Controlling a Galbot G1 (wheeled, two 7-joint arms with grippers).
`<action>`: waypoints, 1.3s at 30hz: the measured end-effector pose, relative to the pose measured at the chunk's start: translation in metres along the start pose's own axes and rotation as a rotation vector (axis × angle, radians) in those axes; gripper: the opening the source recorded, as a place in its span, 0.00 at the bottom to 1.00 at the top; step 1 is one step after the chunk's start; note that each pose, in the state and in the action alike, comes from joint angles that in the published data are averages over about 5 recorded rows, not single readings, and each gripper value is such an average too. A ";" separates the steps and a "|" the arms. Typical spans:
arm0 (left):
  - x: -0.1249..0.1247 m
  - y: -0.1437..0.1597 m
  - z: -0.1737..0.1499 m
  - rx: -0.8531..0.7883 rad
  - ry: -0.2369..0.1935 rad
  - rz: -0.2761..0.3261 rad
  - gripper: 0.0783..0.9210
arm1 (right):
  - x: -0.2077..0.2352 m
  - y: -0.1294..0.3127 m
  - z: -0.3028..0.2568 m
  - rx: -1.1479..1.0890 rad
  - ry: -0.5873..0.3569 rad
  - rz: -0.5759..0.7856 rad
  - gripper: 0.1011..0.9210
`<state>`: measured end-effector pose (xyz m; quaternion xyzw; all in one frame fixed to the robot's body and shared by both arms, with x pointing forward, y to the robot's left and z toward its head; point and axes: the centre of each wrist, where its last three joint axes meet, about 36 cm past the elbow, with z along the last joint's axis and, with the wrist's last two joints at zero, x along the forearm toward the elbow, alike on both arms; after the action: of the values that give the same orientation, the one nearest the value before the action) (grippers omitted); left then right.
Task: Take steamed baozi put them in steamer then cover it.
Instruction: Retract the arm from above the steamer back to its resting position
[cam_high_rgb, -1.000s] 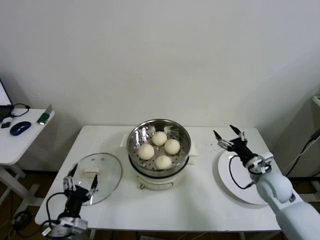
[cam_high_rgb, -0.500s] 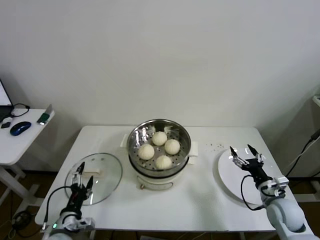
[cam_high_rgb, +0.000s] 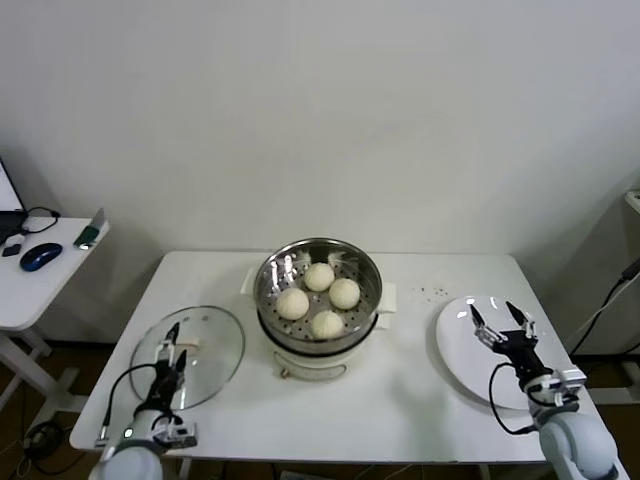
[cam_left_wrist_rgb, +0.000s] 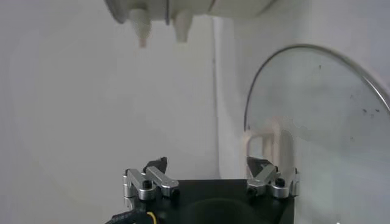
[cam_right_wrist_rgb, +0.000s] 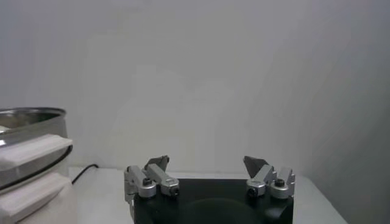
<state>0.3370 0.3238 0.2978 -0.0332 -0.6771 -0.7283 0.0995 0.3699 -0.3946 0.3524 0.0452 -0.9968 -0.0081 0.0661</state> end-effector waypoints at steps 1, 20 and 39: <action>-0.003 -0.002 0.000 -0.005 0.000 0.001 0.88 | 0.001 0.000 0.001 0.001 0.001 0.002 0.88; -0.051 -0.022 0.006 -0.022 0.006 -0.046 0.83 | 0.007 0.008 0.015 0.028 0.011 0.005 0.88; -0.058 -0.034 0.009 0.013 0.000 -0.054 0.19 | 0.003 0.021 0.016 0.050 0.003 -0.014 0.88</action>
<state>0.3865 0.3409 0.2542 -0.0141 -0.6826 -0.7263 0.0801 0.3628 -0.3737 0.3371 0.0539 -0.9962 0.0164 0.0664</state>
